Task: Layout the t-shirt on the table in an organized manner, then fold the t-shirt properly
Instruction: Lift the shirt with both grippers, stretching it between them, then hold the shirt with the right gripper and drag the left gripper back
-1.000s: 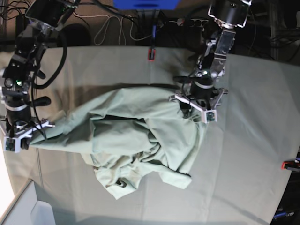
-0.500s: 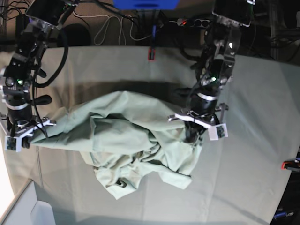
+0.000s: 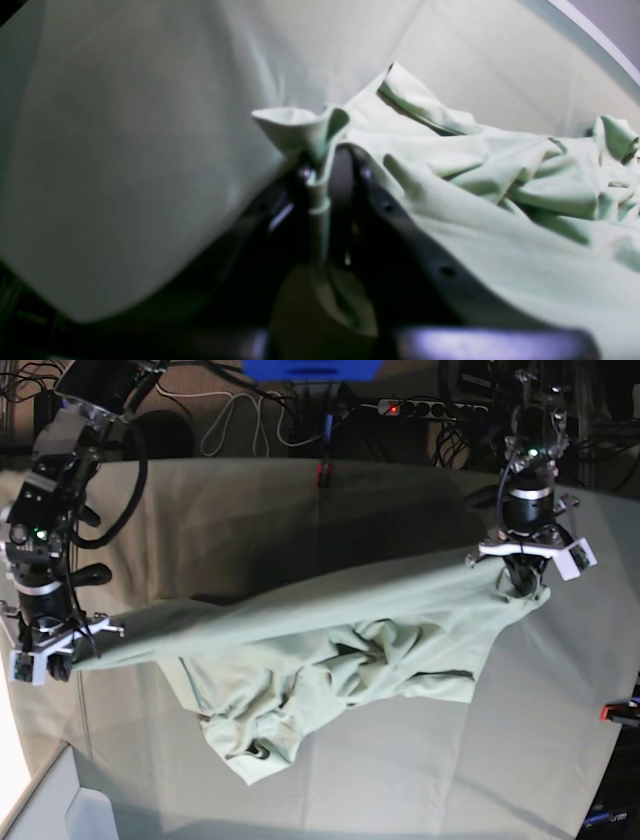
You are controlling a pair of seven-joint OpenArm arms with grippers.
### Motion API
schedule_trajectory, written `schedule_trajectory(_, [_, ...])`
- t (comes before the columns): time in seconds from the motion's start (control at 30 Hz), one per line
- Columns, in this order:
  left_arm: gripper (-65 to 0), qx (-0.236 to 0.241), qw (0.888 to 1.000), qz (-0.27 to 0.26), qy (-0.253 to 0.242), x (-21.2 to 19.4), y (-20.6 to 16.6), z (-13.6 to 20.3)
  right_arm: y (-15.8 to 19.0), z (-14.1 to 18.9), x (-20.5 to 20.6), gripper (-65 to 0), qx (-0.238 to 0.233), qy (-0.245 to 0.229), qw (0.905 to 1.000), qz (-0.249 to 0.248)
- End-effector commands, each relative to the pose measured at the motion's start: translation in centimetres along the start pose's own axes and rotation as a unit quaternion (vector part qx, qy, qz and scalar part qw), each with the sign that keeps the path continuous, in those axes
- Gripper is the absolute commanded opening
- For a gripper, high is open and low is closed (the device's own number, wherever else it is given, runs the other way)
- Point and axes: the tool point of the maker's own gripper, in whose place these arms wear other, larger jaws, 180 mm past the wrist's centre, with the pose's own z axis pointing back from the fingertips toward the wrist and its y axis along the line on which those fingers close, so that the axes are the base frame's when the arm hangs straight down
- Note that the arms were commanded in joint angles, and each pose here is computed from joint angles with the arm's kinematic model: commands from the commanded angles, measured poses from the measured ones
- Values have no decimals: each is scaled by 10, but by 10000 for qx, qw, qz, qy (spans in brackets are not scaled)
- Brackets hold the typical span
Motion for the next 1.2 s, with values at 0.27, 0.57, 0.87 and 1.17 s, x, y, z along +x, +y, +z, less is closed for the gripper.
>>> schedule_trajectory(0.27, [-648,-482,9983,163,-269,51,-67,-80,0,0,18,-650,48,-313,9995,-1])
schedule_trajectory(0.57, [-339,-406,9957,407,733,25,-107,-140,10,1,17,-650,164,-298,9994,48])
schedule_trajectory(0.87, [-224,42,9933,939,678,23,-67,-136,10,0,15,-650,167,-275,9995,45])
schedule_trajectory(1.17, [-224,220,9899,979,1004,-3,-59,-140,11,0,14,-650,176,-262,9995,32])
